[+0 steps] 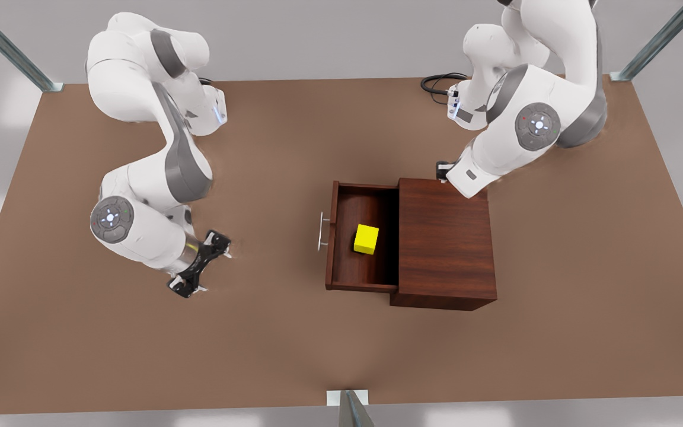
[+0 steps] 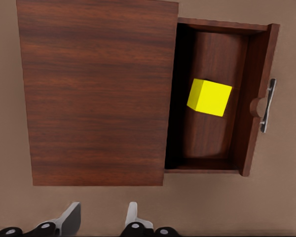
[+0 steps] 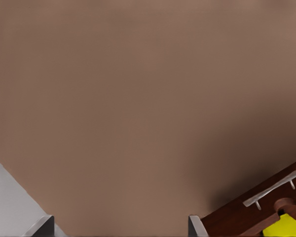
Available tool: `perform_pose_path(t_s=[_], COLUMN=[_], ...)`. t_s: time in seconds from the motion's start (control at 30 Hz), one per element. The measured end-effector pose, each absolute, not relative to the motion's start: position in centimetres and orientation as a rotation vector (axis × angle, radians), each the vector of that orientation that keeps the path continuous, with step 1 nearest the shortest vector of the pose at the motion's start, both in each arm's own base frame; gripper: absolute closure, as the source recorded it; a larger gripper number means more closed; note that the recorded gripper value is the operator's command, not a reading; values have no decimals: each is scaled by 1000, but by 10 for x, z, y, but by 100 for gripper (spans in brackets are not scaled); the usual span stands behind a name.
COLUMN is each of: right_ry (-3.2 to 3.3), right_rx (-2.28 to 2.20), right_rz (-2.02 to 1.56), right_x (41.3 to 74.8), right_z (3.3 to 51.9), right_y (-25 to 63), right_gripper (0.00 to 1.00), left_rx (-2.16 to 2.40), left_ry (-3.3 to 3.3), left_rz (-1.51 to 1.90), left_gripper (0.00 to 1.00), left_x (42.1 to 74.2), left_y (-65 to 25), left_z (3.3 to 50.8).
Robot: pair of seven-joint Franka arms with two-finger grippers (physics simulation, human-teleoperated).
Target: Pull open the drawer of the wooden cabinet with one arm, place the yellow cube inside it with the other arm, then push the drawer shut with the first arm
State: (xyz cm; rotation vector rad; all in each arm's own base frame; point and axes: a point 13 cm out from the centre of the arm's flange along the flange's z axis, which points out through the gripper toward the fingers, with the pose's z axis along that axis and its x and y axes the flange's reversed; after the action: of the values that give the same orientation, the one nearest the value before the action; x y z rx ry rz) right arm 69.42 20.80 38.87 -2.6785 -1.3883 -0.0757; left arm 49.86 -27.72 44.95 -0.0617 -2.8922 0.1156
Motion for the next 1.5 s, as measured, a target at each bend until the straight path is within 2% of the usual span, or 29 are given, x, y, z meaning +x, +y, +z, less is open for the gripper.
perform_pose_path(t_s=[0.07,0.17,0.2,0.3,0.33,0.47,0.6,0.8,0.93,1.5], right_ry=[-1547,-1833,-1916,-2151,-2227,-2486,-2661,-2808,-2862,-2938], right_rx=[-2659,-2510,-2420,-2086,-1989,-1643,-1346,-989,-798,-317], right_rz=[90,226,255,332,326,273,229,190,174,134], right_x=[660,616,603,529,519,517,523,528,529,530], right_z=[364,369,365,334,329,322,322,321,319,317], right_y=[112,2,-16,-28,-28,-29,-29,-32,-32,-28], right_gripper=[0,0,0,0,0,0,0,0,0,0], left_rx=[-38,107,182,389,468,787,1072,1378,1583,2008], left_ry=[-2920,-3002,-3026,-3069,-3074,-3068,-3025,-2909,-2833,-2569], left_rz=[80,17,22,68,86,188,287,411,379,77], left_gripper=[100,100,100,100,100,100,100,100,100,100], left_x=[475,471,469,450,445,442,458,468,494,537], left_y=[-350,-448,-475,-560,-580,-635,-659,-677,-656,-562], left_z=[442,414,405,360,345,291,239,214,177,179])
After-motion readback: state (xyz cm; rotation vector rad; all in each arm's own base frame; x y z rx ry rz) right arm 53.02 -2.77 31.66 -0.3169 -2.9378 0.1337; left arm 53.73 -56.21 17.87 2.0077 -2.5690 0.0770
